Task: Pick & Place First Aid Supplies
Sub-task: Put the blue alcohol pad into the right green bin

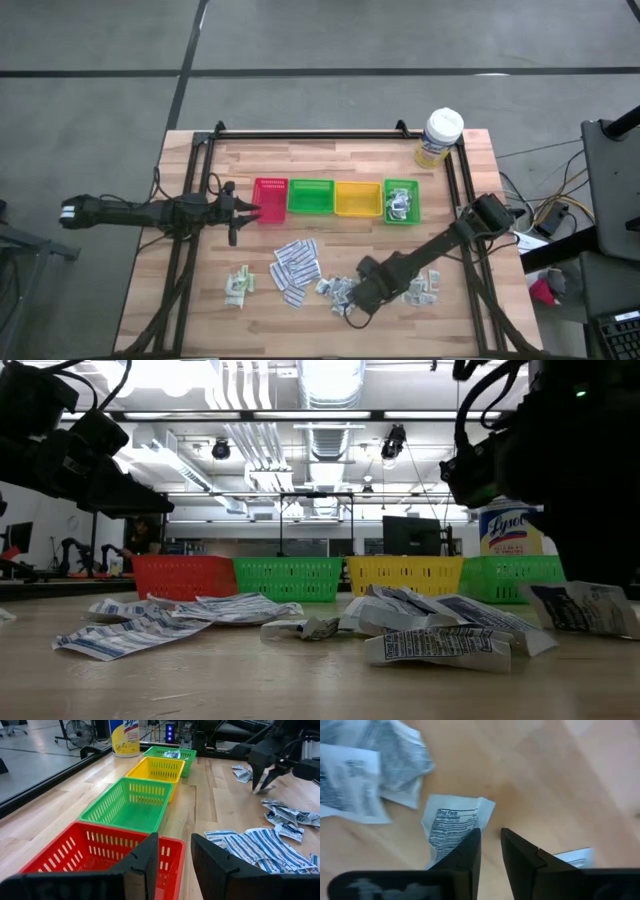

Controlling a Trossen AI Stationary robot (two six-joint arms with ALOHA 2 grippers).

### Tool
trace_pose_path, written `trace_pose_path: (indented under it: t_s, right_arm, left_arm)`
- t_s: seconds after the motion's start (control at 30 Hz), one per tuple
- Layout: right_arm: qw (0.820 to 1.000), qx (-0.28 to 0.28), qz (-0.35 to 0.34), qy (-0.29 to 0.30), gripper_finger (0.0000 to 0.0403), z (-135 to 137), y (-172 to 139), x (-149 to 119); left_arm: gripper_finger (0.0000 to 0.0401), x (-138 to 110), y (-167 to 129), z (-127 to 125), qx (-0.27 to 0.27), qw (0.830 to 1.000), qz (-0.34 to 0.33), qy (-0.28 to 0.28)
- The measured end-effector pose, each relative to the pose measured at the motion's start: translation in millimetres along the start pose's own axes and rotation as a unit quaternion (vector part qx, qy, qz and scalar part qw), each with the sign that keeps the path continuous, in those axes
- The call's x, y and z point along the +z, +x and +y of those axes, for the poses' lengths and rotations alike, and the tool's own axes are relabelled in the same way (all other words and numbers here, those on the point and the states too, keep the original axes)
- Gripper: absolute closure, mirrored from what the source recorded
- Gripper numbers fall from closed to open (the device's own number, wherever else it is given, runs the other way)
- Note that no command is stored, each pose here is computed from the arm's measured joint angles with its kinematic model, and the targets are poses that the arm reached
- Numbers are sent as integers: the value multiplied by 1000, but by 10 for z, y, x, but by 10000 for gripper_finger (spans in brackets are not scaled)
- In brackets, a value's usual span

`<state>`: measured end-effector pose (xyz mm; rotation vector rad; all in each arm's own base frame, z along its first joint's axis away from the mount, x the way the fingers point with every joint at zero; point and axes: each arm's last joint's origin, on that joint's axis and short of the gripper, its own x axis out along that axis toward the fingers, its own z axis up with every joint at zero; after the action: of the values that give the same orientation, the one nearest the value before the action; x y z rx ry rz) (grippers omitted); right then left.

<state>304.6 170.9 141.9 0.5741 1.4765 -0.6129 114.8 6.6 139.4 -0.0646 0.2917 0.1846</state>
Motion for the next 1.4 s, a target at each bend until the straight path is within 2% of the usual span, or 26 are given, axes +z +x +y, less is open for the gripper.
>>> trace_pose_path:
  t_s: [0.17,0.4,0.6,0.73,1.13,1.4]
  right_arm:
    - [999,-27,4,-22,348,-36,-37,-6]
    - [998,-16,-2,-56,356,0,-109,34]
    - [997,-29,-8,-70,354,-6,-162,37]
    - [997,-46,-1,-68,355,-42,-158,26]
    - [997,-43,1,-69,353,-50,-125,20]
    - [995,-36,0,-93,358,-33,-132,25]
  left_arm:
    - [288,0,0,0,0,1000,0,0]
    - [288,0,0,0,0,1000,0,0]
    - [288,0,0,0,0,1000,0,0]
    - [288,0,0,0,0,1000,0,0]
    - [288,0,0,0,0,1000,0,0]
    - [288,0,0,0,0,1000,0,0]
